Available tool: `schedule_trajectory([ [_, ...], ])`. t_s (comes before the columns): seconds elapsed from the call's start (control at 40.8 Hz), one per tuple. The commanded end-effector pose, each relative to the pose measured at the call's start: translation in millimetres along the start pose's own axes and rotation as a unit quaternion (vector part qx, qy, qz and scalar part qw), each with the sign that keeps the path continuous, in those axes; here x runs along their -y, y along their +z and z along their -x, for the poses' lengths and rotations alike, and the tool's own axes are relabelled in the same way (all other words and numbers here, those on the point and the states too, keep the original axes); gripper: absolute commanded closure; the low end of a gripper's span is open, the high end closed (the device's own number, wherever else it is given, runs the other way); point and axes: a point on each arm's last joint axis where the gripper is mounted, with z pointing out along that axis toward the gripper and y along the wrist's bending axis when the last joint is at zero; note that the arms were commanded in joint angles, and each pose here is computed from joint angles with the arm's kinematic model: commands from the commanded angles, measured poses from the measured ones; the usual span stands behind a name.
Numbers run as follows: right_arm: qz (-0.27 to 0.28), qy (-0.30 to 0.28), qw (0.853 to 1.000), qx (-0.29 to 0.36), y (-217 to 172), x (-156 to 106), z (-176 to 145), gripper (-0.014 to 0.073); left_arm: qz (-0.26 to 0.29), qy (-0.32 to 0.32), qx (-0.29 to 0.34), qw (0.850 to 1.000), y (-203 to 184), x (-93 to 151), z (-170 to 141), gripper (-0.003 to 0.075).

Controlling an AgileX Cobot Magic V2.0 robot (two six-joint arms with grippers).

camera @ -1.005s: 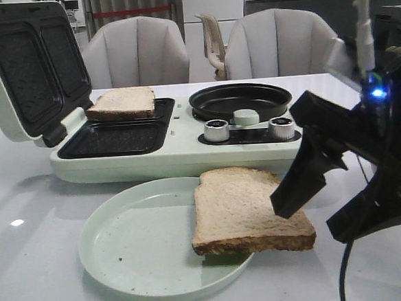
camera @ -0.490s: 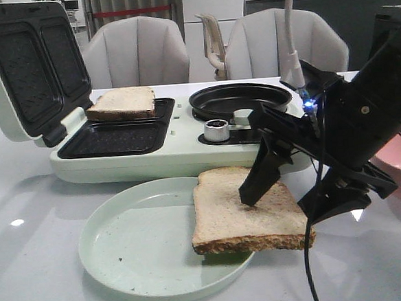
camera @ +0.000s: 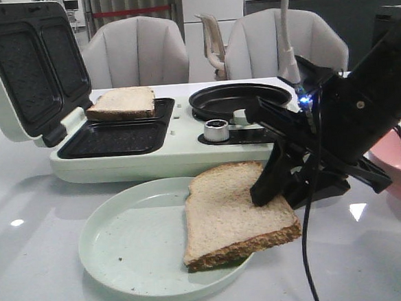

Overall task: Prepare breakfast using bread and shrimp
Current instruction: 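Reach the right gripper down and grasp the remaining bread slice edge, then carry the bread with the right gripper and lay it on the first slice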

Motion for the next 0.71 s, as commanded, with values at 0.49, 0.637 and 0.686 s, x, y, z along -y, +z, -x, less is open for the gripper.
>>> schedule_trajectory([
  [0.49,0.126,-0.101,0.974,0.157,-105.9,-93.5,35.9,0.0561,0.0,0.0,0.053,0.999,-6.6,0.2,14.3,0.0244],
  [0.637,0.139,-0.109,0.969,0.174,-86.7,-118.5,57.8,0.0561,0.001,0.0,0.058,0.998,-6.7,0.1,15.2,0.0244],
  [0.686,0.141,-0.113,0.966,0.185,-78.9,-127.7,67.7,0.0561,0.001,0.0,0.059,0.998,-6.7,0.0,15.4,0.0244],
])
